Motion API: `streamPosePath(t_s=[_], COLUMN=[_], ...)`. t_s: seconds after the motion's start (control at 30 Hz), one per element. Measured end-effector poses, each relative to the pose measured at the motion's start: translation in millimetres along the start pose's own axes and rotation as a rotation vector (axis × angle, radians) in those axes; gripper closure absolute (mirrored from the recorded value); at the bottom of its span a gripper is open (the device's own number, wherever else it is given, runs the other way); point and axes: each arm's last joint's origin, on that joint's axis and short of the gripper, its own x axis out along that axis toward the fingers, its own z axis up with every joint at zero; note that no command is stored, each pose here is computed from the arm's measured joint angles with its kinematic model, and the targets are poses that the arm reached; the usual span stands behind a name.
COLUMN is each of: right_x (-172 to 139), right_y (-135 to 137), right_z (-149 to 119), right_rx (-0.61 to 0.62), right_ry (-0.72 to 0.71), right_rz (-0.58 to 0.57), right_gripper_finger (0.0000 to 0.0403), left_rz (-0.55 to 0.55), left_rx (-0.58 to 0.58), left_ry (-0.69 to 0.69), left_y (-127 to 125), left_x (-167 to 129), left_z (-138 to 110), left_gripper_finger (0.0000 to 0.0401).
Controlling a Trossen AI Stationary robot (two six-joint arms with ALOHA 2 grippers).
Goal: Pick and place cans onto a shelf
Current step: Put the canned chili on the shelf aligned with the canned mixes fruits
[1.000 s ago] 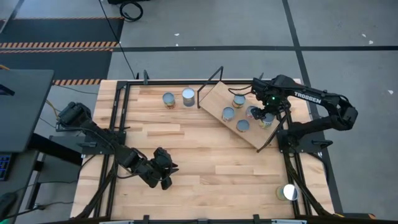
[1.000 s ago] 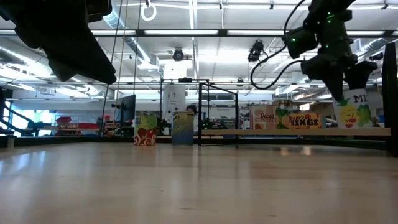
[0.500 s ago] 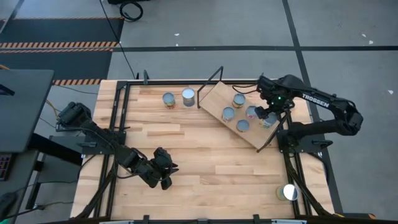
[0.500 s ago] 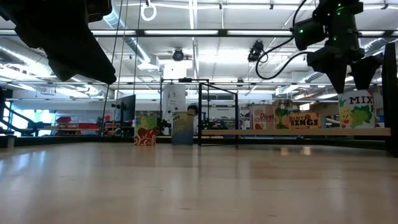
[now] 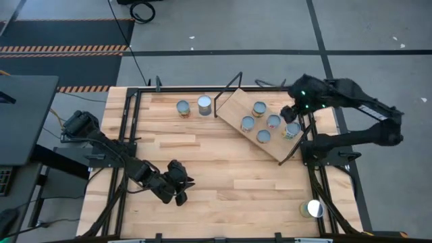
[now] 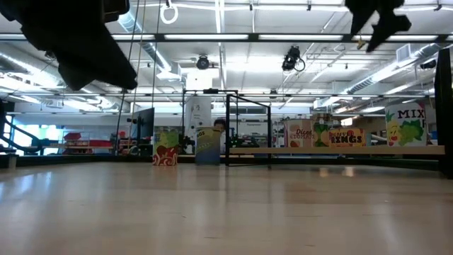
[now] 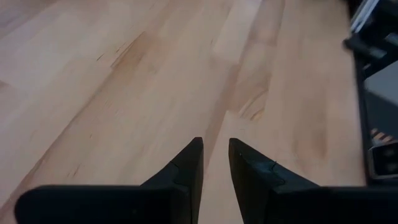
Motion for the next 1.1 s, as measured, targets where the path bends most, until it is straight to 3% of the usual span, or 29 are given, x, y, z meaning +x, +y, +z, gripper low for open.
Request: streamPosePath(t_s=[0.2,0.4,0.67,0.9,1.1], right_x=[-3.5,-3.6,-3.7,20.4,31.1], right_y=[58.8,120.1,158.7,194.6,217.9], right_z=[-37.8,-106.9,-196.3,-207.3,-158.5], right_rx=[-0.178,-0.379,-0.526,-0.617,-0.736], right_ry=[0.078,0.168,0.215,0.180,-0.023], right_rz=[0.161,0.285,0.348,0.427,0.392], right_gripper_finger=[0.0071,0.0081,0.0086,0.0086,0.0086], left_rz=[-0.062,-0.079,-0.076,0.001,0.149], left_rx=[-0.060,-0.071,-0.030,0.046,0.032], left_ry=[-0.065,-0.079,-0.081,-0.176,-0.324], left_y=[-6.6,-8.4,-8.4,0.2,23.7], left_x=[0.1,-0.2,-0.1,-19.5,-50.5], left_z=[7.5,9.1,9.1,25.9,55.5], left_gripper_finger=[0.0319,0.0319,0.0319,0.0319,0.0319])
